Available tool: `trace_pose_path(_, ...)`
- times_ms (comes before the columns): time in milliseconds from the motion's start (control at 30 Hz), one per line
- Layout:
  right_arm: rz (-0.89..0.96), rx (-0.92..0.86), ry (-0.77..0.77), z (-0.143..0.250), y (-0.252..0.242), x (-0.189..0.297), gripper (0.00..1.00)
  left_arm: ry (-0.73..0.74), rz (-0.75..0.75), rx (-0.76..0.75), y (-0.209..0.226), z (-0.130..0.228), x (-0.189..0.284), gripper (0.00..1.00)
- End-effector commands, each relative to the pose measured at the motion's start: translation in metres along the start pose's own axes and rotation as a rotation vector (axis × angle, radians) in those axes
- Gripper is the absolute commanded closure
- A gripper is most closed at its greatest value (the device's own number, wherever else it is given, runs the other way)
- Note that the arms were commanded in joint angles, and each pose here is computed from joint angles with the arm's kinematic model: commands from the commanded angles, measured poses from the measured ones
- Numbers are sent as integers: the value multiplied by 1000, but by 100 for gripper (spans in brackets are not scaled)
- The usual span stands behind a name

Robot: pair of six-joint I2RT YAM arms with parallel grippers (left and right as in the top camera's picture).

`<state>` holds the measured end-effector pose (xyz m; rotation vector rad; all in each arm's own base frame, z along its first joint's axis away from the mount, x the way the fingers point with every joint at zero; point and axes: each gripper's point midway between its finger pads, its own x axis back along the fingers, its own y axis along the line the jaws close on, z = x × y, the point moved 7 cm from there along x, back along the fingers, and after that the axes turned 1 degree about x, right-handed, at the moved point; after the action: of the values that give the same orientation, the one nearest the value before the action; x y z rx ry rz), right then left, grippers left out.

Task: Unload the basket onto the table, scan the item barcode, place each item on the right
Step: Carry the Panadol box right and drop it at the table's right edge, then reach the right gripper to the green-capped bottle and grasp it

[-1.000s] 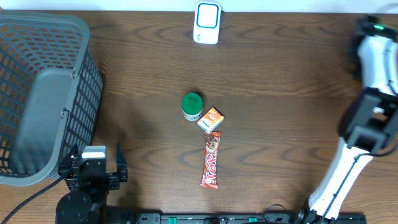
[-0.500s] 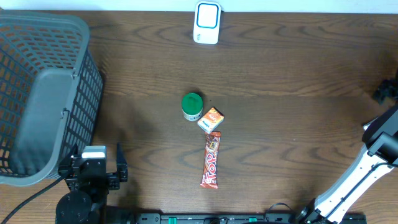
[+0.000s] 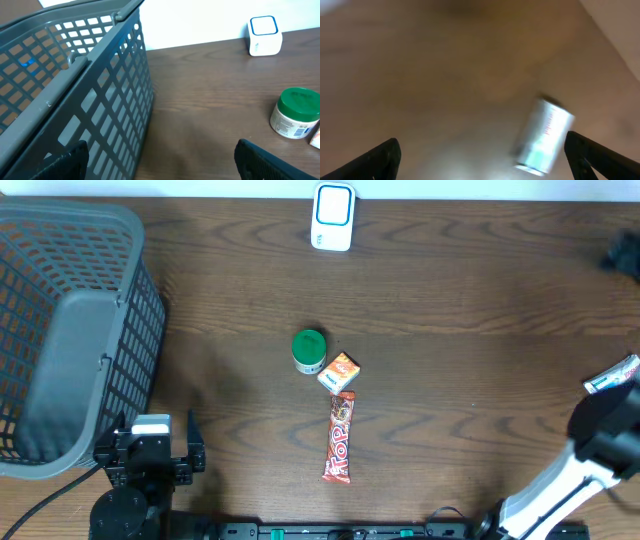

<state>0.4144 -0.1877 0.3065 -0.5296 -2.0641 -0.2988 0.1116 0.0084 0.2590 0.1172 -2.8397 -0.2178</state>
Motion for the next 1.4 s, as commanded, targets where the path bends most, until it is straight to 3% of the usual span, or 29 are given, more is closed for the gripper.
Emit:
trace_pose_path(0,-407,324,-11,24,106,54,1,-6,2,11,0,0,0,8)
trace_pose_path(133,-538,542,139,80,182,73,1,-6,2,11,0,0,0,8)
trace_pose_path(333,-583,691,332,167,265,89,1,-6,2,11,0,0,0,8)
trace_pose_path(533,-578,801,378,242,323,98,1,-6,2,11,0,0,0,8)
trace_pose_path(633,-453,689,360,267,343,83,1,-6,2,11,0,0,0,8)
trace_pose_path(800,-404,463,428,287,361,76,1,-6,2,11,0,0,0,8)
trace_pose_path(1033,-463,452,391,299,380,85,1,-6,2,11,0,0,0,8)
trace_pose_path(1367,-414,384,517,310,382,62,1,-6,2,11,0,0,0,8)
